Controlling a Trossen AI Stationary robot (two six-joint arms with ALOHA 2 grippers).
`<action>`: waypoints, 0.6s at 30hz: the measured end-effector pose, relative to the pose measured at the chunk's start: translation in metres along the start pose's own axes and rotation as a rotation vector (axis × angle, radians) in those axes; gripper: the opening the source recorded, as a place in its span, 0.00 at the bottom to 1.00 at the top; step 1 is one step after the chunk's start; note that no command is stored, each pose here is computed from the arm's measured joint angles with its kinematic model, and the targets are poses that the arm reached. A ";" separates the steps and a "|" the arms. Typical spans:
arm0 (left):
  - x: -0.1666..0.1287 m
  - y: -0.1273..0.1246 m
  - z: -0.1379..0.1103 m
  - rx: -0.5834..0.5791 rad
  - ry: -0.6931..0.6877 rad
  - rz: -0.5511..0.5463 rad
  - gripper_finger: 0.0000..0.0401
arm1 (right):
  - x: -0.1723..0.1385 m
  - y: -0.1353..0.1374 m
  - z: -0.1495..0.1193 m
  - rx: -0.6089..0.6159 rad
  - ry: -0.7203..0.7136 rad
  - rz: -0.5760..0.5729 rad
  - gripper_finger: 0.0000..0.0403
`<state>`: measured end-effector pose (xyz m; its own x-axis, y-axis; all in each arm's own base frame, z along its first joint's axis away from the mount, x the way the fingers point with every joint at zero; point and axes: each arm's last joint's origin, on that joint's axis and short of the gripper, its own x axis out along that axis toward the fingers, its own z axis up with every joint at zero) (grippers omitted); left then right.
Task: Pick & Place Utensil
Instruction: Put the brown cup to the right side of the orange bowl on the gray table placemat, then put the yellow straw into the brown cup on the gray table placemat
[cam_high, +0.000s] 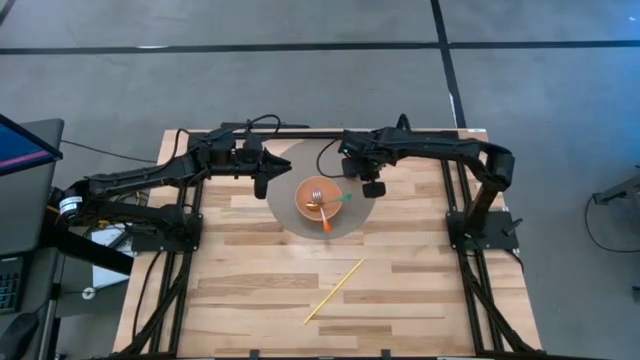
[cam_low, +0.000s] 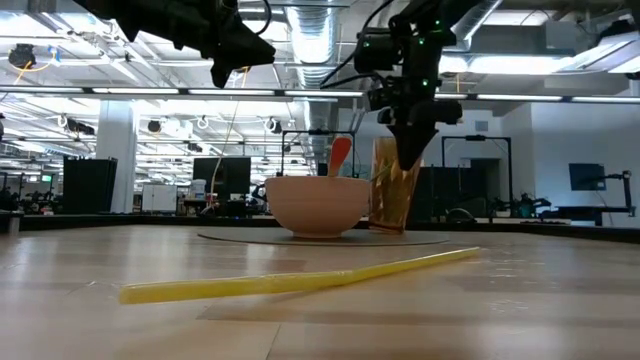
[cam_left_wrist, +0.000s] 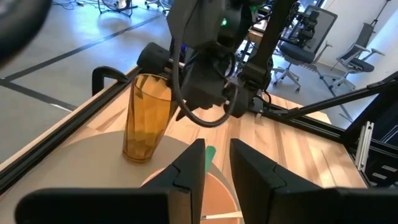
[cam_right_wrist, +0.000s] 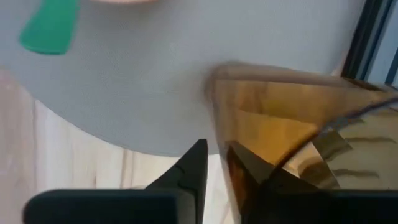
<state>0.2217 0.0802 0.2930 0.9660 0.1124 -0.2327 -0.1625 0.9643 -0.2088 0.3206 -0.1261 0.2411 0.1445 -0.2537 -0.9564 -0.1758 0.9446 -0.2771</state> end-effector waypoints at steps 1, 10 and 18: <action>0.000 0.000 0.000 0.000 0.000 0.000 0.19 | -0.002 0.000 0.000 0.000 -0.001 0.000 0.15; 0.000 0.000 0.000 0.000 0.000 0.000 0.19 | -0.033 -0.013 0.008 0.029 -0.060 -0.037 0.16; 0.000 0.000 0.000 0.000 0.000 0.000 0.19 | -0.063 -0.019 0.009 0.063 -0.059 -0.036 0.16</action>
<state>0.2217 0.0801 0.2930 0.9660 0.1120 -0.2329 -0.1623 0.9643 -0.2092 0.3239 -0.1258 0.3076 0.2066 -0.2765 -0.9385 -0.1084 0.9469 -0.3028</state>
